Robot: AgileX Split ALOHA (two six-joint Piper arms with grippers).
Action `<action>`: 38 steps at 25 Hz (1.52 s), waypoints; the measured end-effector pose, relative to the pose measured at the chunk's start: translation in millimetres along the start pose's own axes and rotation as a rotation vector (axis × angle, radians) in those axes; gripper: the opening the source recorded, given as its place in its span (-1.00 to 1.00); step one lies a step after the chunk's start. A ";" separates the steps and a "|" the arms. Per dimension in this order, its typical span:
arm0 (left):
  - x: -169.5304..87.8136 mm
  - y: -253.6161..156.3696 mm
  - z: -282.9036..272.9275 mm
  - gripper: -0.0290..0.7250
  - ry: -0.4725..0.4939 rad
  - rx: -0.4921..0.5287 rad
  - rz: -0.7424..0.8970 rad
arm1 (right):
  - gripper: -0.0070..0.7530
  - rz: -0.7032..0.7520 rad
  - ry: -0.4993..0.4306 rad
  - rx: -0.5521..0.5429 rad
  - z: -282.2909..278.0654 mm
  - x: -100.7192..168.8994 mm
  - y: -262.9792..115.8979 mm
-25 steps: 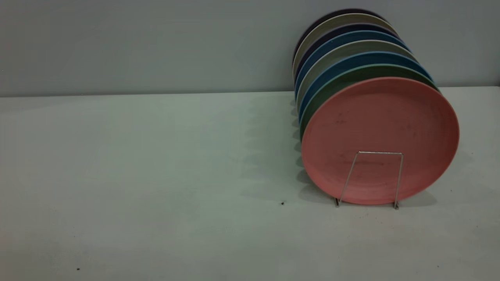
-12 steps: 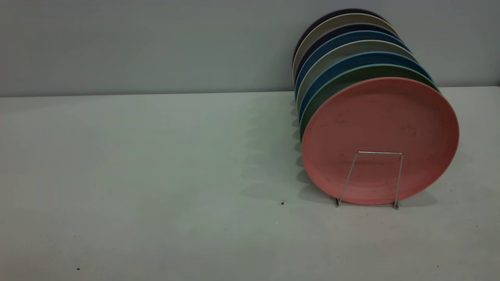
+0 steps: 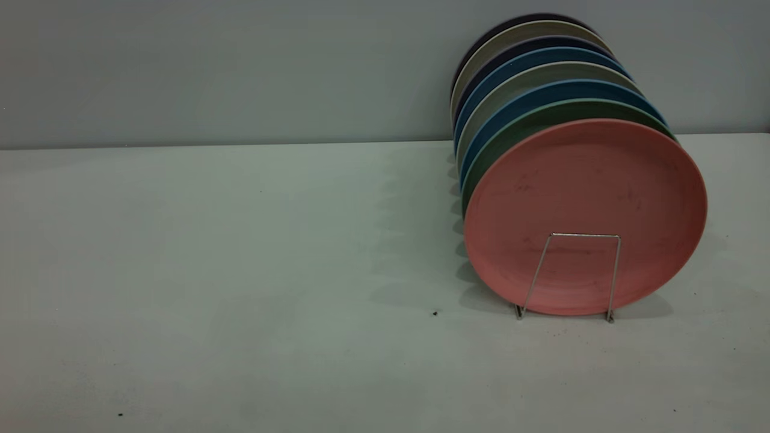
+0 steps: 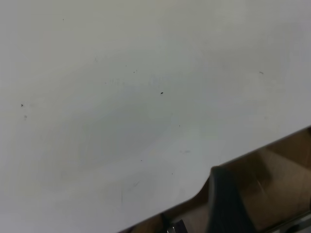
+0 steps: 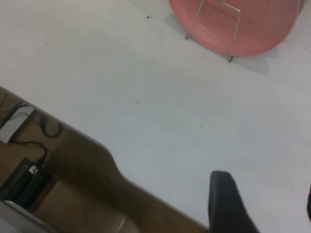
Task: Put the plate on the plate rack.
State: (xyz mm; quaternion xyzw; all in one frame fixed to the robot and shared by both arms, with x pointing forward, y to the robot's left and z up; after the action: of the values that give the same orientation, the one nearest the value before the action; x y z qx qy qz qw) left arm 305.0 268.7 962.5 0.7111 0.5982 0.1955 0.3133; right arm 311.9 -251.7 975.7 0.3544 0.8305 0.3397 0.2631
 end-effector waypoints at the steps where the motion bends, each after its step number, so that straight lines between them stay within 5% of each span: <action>1: 0.0 0.0 0.0 0.28 0.000 0.000 0.000 | 0.10 0.000 0.000 0.000 0.0 0.0 0.0; 12: 0.0 0.0 -0.1 0.28 0.000 -0.001 0.000 | 0.10 0.029 -0.035 -0.009 -1.7 -2.9 -0.4; 23: 5.6 0.3 -13.1 0.28 0.086 -0.154 -0.063 | 0.10 0.221 -0.336 -0.035 -15.9 -26.9 -7.6; 38: 5.5 -0.7 -13.2 0.28 0.086 -0.152 -0.064 | 0.10 0.235 -0.357 -0.029 -16.4 -28.7 -8.4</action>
State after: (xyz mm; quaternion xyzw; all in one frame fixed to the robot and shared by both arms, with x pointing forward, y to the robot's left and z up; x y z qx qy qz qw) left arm 297.0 277.0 971.1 0.6569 0.6168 0.2607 0.3464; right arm 314.9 -284.3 985.3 0.4996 0.7187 0.3119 0.3696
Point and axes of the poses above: a point on each arm's last joint axis where the gripper is mounted, z pointing out along that axis toward the gripper, x along the wrist's bending axis when the last joint is at zero, y = z × x, the point moved 10 cm from there along z, pointing out along that axis toward the gripper, and after that the axes turned 12 degrees about -z, right-handed, at the moved point
